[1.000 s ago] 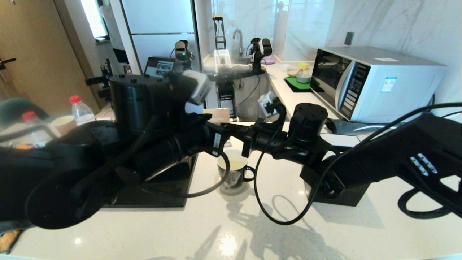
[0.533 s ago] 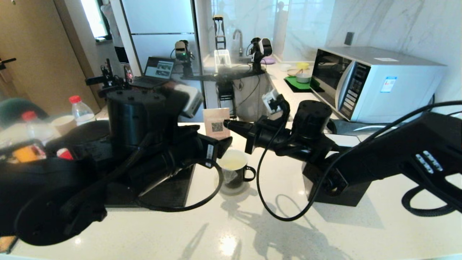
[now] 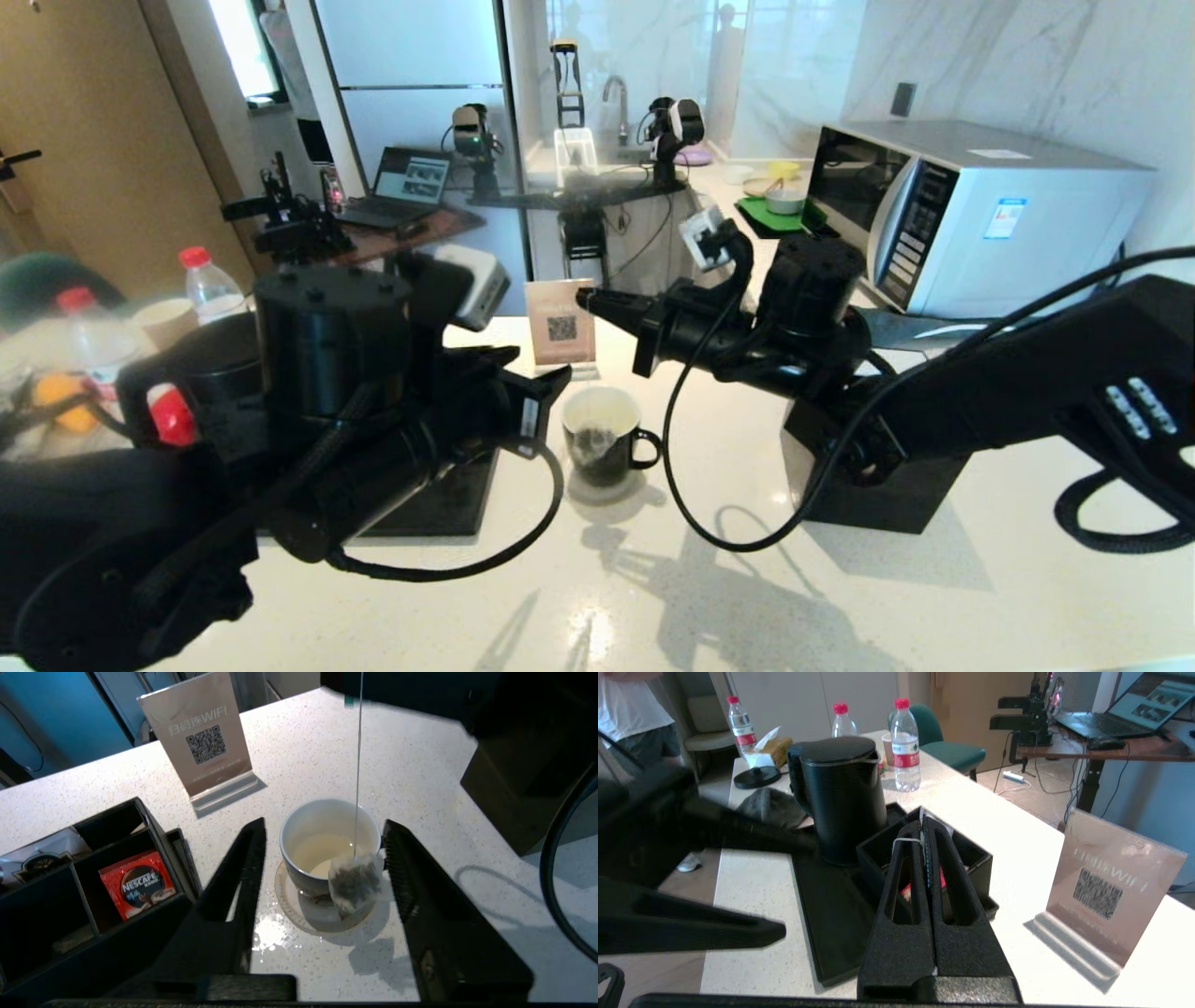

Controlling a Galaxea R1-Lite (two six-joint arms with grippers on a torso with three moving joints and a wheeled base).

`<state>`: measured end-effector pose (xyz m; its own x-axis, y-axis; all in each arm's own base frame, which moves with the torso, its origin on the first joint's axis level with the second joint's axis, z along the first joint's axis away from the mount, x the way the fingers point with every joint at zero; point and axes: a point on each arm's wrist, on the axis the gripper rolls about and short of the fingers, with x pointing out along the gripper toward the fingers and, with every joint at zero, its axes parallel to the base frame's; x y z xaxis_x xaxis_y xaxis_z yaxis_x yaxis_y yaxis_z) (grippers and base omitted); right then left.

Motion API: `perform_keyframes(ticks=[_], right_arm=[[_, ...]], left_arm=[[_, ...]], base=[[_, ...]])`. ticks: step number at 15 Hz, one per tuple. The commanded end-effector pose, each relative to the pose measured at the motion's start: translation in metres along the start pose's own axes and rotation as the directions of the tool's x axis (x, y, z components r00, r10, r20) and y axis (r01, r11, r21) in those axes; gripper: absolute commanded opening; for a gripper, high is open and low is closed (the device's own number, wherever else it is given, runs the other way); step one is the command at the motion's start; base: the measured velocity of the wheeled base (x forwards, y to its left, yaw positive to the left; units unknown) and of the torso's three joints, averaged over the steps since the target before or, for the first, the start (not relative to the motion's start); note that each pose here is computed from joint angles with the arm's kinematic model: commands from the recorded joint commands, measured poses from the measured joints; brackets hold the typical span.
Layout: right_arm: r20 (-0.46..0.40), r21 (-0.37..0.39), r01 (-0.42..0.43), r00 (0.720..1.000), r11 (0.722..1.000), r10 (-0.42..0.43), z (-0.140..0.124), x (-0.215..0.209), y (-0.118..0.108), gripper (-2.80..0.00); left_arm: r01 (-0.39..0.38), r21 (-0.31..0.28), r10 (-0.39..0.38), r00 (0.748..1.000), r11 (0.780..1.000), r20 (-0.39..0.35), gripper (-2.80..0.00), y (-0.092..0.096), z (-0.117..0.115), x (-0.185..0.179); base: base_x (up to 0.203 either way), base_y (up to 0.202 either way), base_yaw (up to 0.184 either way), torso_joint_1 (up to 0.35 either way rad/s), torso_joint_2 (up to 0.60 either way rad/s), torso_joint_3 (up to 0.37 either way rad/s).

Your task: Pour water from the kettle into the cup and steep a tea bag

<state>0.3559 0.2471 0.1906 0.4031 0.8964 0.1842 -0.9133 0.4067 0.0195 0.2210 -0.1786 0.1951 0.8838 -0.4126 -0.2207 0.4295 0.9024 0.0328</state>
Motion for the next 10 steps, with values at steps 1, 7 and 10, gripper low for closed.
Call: perform_keyframes(ticks=[1,7,10], right_arm=[[0.021,-0.015,-0.003,1.000,1.000,0.003,0.011,0.002,-0.002,-2.80],[0.018,-0.017,0.023,1.000,1.000,-0.023,0.017,0.001,-0.013,-2.80],[0.005,-0.011,0.026,1.000,1.000,-0.026,0.010,0.002,-0.015,-2.80]], left_arm=[[-0.024,-0.001,0.024,1.000,1.000,-0.007,-2.80,0.002,-0.003,-0.001],[-0.057,-0.035,0.055,0.997,0.998,-0.048,-2.80,0.008,-0.018,-0.014],[-0.096,-0.034,0.093,0.992,0.995,-0.085,-2.80,0.017,-0.031,-0.022]], base=[[0.000,0.000,0.000,0.000,0.00,0.000],[0.000,0.000,0.000,0.000,0.00,0.000],[0.000,0.000,0.000,0.000,0.00,0.000]])
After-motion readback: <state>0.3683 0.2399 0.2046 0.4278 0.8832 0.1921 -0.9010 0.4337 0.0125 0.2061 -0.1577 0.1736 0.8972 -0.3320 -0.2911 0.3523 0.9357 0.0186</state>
